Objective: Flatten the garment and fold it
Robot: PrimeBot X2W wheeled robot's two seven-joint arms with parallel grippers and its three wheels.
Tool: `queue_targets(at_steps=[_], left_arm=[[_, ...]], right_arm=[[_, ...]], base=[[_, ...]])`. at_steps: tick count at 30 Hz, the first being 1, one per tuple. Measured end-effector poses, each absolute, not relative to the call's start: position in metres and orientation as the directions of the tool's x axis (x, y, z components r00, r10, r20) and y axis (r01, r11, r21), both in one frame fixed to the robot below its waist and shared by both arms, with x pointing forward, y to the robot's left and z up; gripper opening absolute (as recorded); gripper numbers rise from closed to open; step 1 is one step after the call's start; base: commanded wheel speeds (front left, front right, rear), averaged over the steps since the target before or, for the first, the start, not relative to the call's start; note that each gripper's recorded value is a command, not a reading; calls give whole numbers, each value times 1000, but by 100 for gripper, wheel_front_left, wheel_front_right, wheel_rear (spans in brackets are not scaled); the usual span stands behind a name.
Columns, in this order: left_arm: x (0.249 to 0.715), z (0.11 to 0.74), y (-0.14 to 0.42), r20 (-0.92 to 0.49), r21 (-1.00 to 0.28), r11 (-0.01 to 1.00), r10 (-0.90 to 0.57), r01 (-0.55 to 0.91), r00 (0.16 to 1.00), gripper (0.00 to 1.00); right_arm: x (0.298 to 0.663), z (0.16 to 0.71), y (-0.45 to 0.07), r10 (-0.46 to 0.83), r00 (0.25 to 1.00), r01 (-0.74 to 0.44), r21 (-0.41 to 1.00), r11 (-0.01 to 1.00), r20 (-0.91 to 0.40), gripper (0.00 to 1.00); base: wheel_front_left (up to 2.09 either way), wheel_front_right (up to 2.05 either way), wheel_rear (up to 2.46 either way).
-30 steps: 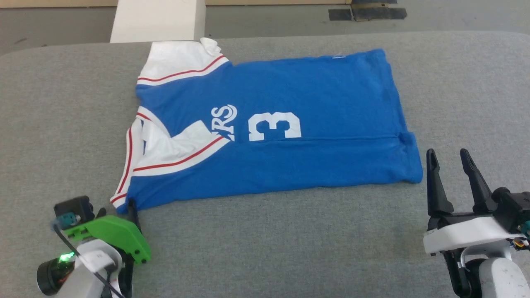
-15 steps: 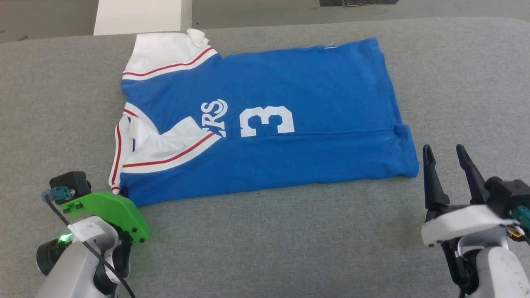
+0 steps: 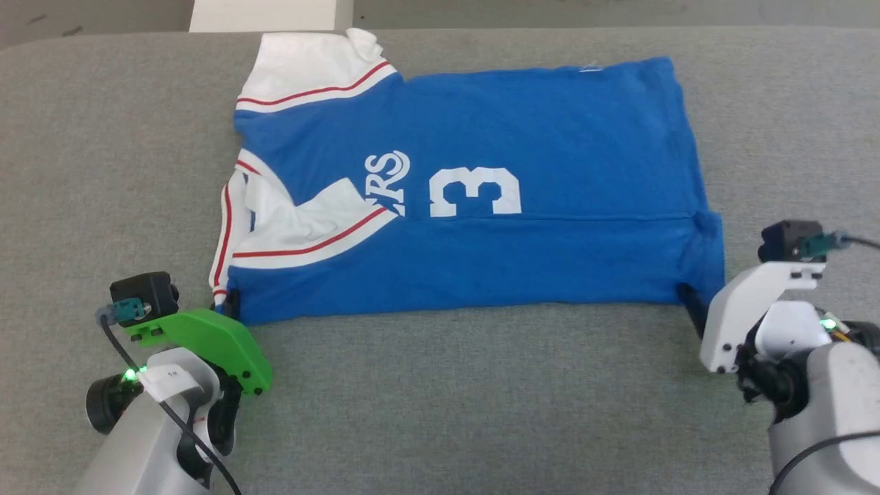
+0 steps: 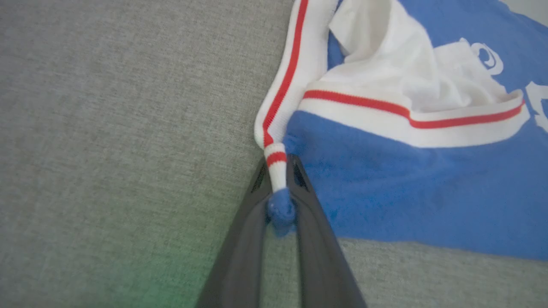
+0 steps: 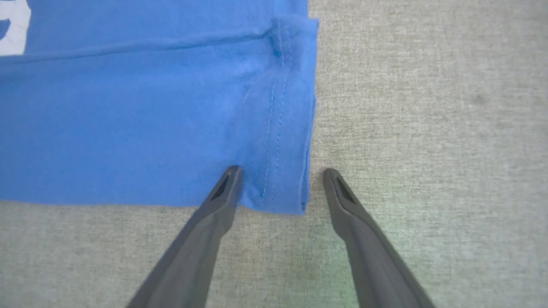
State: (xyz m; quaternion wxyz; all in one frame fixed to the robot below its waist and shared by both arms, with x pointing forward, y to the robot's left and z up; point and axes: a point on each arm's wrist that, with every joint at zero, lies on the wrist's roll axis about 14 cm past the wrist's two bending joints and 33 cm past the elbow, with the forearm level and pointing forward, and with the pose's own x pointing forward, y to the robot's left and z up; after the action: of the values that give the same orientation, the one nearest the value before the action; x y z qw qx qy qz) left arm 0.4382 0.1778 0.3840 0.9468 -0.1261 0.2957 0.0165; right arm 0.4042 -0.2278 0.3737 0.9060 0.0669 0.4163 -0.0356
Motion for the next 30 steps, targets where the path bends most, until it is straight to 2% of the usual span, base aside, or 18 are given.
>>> queue_targets(at_steps=[2, 5, 11, 16, 21, 25, 30], left_arm=[[439, 384, 179, -554, -226, 968, -39, -106, 831, 0], [439, 386, 181, -532, -209, 973, -32, -95, 846, 0], [437, 404, 191, -470, -163, 983, -5, -82, 883, 0], [414, 415, 206, -464, -124, 988, 25, -93, 885, 0], [380, 408, 206, -539, -104, 990, 26, -97, 842, 0], [353, 393, 199, -618, -119, 987, 11, -108, 786, 0], [344, 382, 197, -642, -119, 988, 2, -103, 766, 0]], right_arm=[[405, 374, -227, -4, 613, 116, 85, 990, -790, 0], [406, 380, -225, -1, 604, 105, 78, 991, -797, 0], [401, 411, -225, 7, 710, 108, 118, 987, -705, 0], [375, 435, -234, -17, 763, 126, 123, 984, -646, 0], [336, 429, -241, -29, 729, 164, 134, 977, -684, 0], [307, 404, -247, -32, 664, 214, 148, 966, -747, 0], [297, 377, -239, -2, 643, 232, 192, 954, -766, 0]], base=[[0, 0, 0], [0, 0, 0], [0, 0, 0], [0, 0, 0], [0, 0, 0], [0, 0, 0], [0, 0, 0]])
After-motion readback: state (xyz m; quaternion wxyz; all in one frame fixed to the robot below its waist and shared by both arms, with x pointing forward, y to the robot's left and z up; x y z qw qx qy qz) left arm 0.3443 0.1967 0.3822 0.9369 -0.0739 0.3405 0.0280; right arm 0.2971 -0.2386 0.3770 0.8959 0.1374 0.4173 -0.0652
